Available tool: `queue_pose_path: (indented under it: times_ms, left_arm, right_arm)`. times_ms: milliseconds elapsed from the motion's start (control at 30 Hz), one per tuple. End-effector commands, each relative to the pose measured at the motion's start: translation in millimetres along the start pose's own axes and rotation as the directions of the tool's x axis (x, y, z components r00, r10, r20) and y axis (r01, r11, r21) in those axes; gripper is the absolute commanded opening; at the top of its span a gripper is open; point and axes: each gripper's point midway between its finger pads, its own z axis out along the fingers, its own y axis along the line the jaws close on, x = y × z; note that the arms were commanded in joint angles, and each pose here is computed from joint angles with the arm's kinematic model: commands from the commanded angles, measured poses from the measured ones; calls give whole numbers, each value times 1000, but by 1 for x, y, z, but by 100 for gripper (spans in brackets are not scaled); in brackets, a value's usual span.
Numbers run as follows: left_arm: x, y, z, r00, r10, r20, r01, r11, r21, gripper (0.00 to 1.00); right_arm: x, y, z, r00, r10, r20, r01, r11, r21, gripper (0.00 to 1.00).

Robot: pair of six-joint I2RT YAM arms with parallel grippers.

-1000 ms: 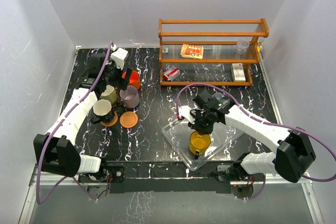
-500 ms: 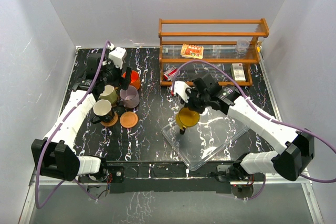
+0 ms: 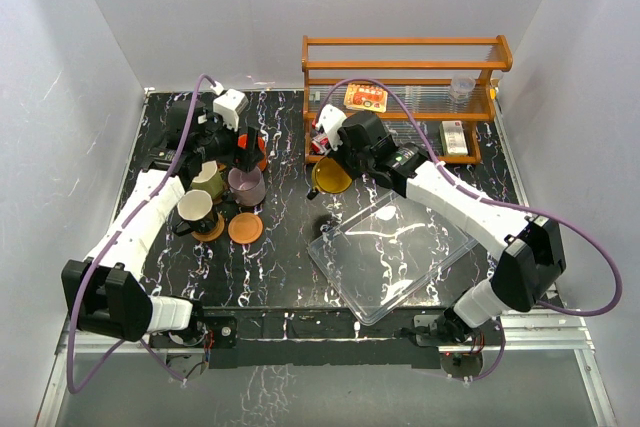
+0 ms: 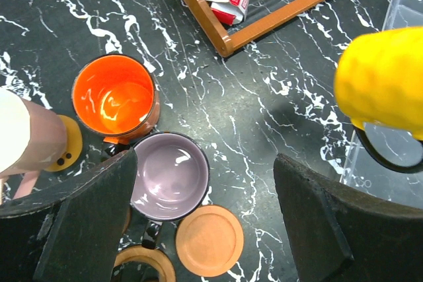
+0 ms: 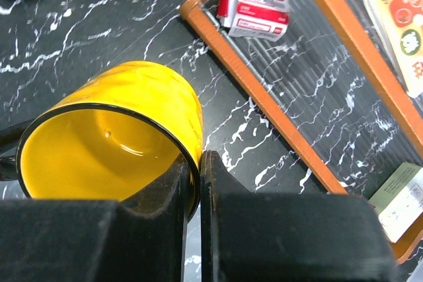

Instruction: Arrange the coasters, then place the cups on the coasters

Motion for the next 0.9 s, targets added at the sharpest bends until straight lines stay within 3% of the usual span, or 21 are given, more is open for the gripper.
queue_pose_path:
  times_ms: [0, 533, 867]
  left_arm:
    - [-26, -22, 1, 998, 17, 60, -22, 997, 77, 82]
    - [-51, -89, 33, 999, -41, 32, 33, 974, 226, 77]
    - [-57, -89, 64, 996, -75, 45, 65, 979, 195, 72]
  right_arm:
    - [-83, -38, -18, 954, 140, 264, -180, 974, 136, 0]
    - [-99, -56, -3, 871, 354, 340, -435, 877, 202, 0]
    - [-105, -45, 0, 849, 406, 338, -473, 869, 147, 0]
